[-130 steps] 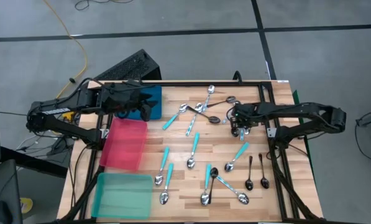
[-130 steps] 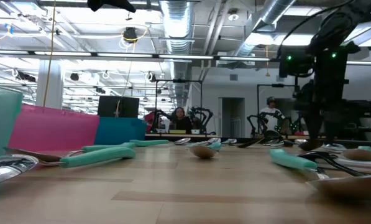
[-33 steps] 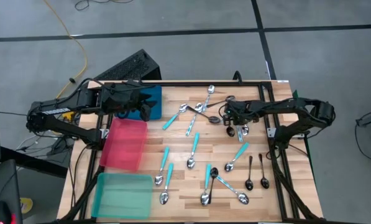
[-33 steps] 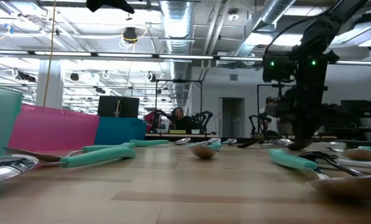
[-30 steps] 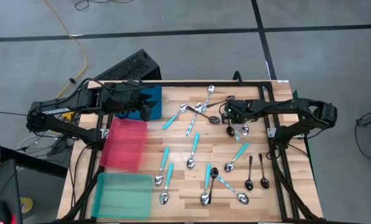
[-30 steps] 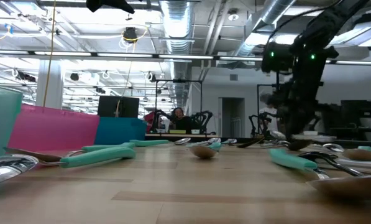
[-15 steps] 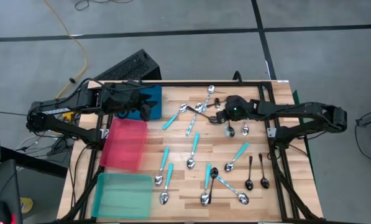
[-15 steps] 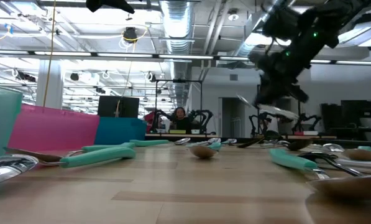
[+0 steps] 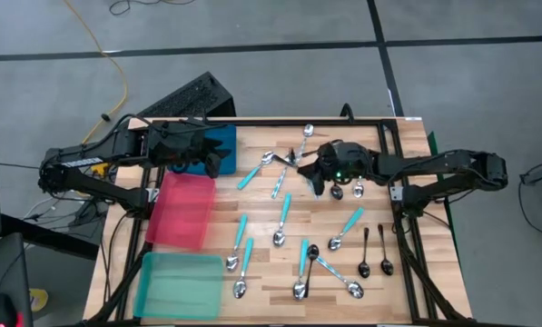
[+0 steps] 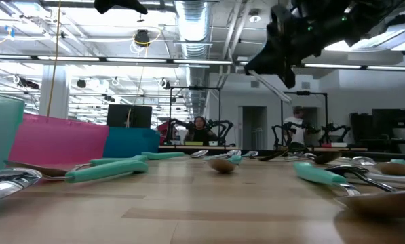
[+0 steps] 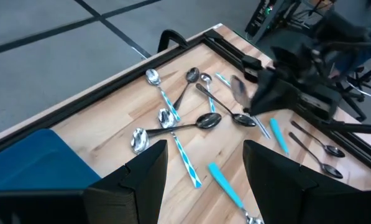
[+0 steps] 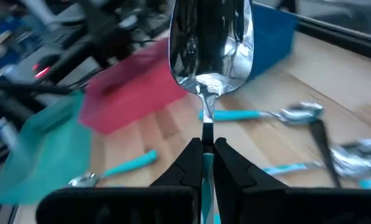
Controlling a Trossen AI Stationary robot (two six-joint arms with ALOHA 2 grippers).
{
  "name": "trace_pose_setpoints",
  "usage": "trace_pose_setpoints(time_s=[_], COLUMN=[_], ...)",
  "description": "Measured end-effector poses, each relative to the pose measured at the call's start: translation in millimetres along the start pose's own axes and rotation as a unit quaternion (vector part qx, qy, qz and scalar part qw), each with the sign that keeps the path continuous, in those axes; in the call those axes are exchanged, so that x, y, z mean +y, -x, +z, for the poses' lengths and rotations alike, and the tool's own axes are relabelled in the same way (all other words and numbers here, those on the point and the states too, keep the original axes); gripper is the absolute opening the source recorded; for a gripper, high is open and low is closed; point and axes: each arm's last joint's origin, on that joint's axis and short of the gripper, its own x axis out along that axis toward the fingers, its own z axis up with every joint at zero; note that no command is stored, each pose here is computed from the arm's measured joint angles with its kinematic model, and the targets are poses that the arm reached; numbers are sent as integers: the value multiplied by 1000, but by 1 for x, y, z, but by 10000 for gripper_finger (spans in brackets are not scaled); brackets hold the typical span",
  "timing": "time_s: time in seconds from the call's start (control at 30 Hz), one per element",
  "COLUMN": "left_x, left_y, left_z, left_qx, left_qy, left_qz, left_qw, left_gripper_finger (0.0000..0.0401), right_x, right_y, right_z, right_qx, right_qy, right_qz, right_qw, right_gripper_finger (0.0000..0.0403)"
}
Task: Sort silverware by color (type)
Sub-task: Put the blue patterned spoon into the blue bin
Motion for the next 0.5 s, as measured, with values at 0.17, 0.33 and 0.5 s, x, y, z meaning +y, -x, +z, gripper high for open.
trace_pose_setpoints(time_s=[0.17, 0.33, 0.5], left_x=[0, 0, 0], left_y=[0, 0, 0], left_z=[0, 0, 0], left_qx=[0, 0, -1], left_qy=[0, 5, 6], left_qz=[0, 0, -1], left_qw=[1000, 1000, 1000], left_gripper_finger=[195, 195, 194], right_x=[6, 6, 11], right_y=[0, -10, -39], right_z=[5, 4, 13], right_qx=[-26, -25, -12], right_qy=[37, 35, 44], right_qz=[28, 31, 28], right_qw=[999, 999, 999], right_gripper_finger=[40, 40, 40])
